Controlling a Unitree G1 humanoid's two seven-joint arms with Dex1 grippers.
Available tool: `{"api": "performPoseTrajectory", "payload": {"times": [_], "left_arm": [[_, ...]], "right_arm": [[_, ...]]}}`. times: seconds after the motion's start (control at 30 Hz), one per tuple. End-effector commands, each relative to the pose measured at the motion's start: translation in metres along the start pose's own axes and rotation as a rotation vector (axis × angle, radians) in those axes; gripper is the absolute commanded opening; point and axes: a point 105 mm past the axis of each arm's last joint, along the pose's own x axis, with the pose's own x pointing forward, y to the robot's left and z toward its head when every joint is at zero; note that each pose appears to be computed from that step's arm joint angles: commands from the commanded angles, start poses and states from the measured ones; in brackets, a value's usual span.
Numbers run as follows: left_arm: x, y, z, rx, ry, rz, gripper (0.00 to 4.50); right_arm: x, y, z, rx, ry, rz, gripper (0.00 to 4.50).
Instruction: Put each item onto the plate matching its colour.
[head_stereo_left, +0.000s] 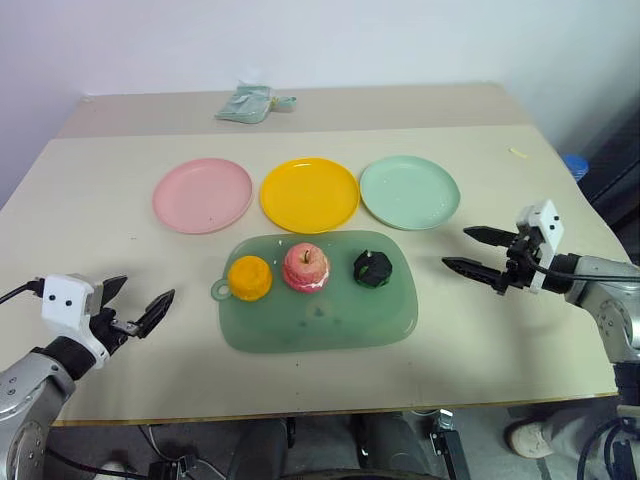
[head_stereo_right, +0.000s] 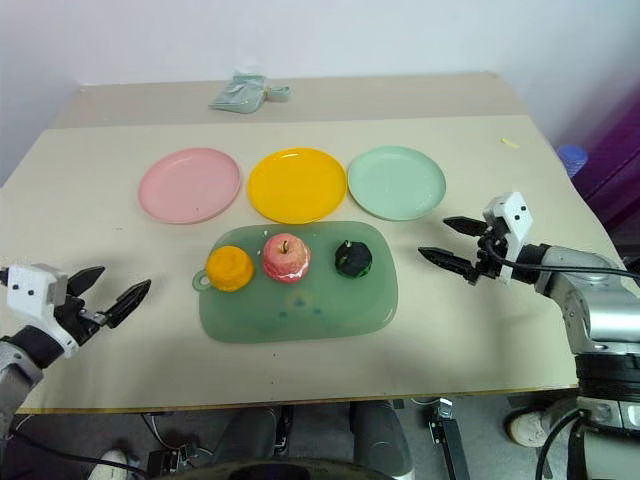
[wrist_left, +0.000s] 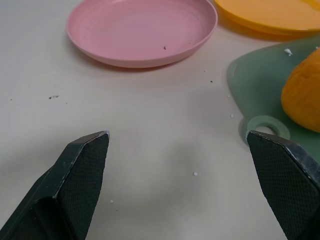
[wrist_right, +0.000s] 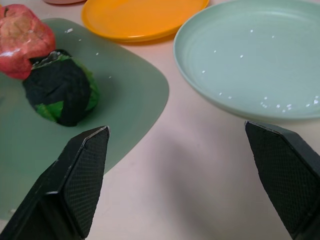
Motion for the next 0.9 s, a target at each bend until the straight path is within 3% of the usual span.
{"api": "performPoseTrajectory", "payload": {"times": [0.03, 0.57, 0.73, 0.9], "left_arm": [[-0.001, 0.0, 0.012, 0.023, -0.046, 0.02, 4.5], [0.022, -0.009, 0.031, -0.056, -0.157, -0.022, 4.5], [0.042, -0.013, 0.044, -0.094, -0.197, -0.113, 4.5], [0.056, -0.04, 0.062, -0.091, -0.214, -0.354, 4.5]], "right_arm": [[0.003, -0.001, 0.009, -0.027, -0.024, -0.006, 4.4], [0.002, -0.008, 0.02, -0.074, -0.092, -0.135, 4.4], [-0.006, 0.005, 0.027, -0.062, -0.125, -0.14, 4.4], [-0.008, 0.029, 0.033, -0.064, -0.143, -0.094, 4.4]]}}
